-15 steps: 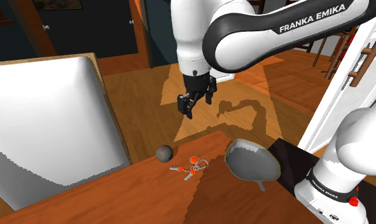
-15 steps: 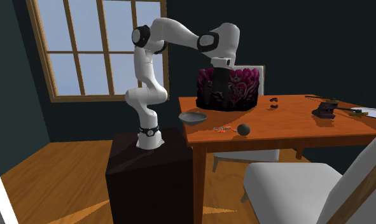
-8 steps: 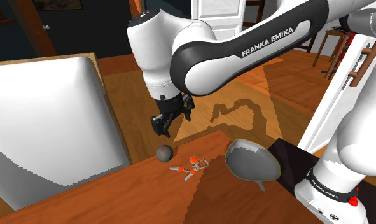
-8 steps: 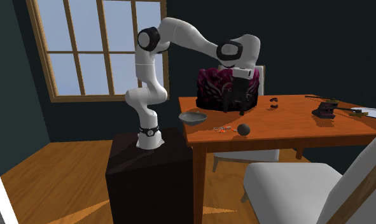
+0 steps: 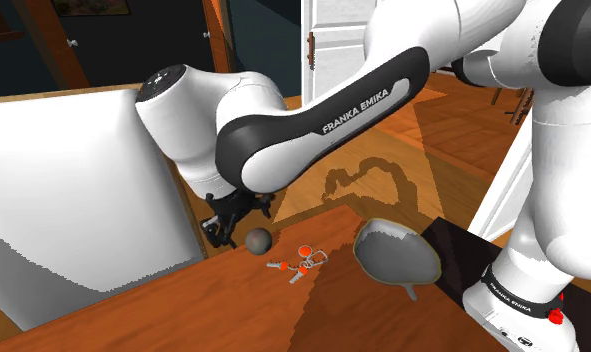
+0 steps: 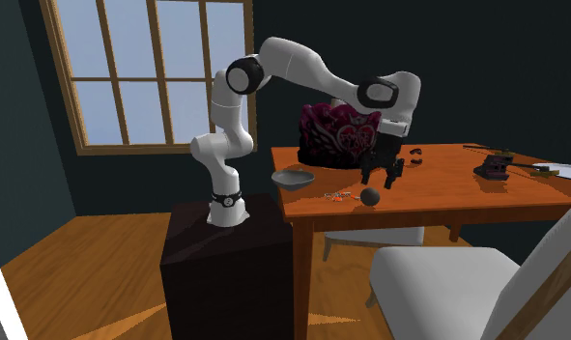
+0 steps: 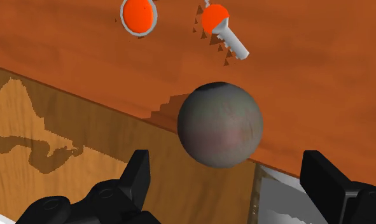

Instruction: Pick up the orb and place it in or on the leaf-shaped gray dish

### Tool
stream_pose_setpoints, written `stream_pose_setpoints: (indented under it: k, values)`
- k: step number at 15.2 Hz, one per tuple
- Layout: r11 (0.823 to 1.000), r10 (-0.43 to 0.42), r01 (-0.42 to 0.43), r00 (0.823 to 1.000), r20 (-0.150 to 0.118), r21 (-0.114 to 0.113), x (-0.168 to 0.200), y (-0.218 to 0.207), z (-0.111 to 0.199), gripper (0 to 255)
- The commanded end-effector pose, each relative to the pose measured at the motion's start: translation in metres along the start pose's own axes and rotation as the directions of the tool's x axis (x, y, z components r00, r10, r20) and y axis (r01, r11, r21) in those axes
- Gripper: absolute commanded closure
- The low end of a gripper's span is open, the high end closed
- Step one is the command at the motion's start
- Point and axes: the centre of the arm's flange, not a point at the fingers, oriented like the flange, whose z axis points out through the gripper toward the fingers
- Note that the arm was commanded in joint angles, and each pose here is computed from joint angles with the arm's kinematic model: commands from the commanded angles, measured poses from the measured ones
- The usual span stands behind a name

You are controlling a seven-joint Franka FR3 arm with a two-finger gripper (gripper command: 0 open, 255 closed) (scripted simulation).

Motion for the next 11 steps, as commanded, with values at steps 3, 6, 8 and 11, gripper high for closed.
stream_pose_setpoints:
  k: [3, 6, 8, 11]
  values:
    - [1.000, 0.000, 0.000, 1.000, 0.000, -0.001, 0.000, -0.003, 0.022, 0]
    - [1.000, 0.000, 0.000, 1.000, 0.000, -0.001, 0.000, -0.003, 0.036, 0]
    - [1.000, 0.000, 0.000, 1.000, 0.000, -0.001, 0.000, -0.003, 0.036, 0]
    - [1.000, 0.000, 0.000, 1.000, 0.000, -0.001, 0.000, -0.003, 0.036, 0]
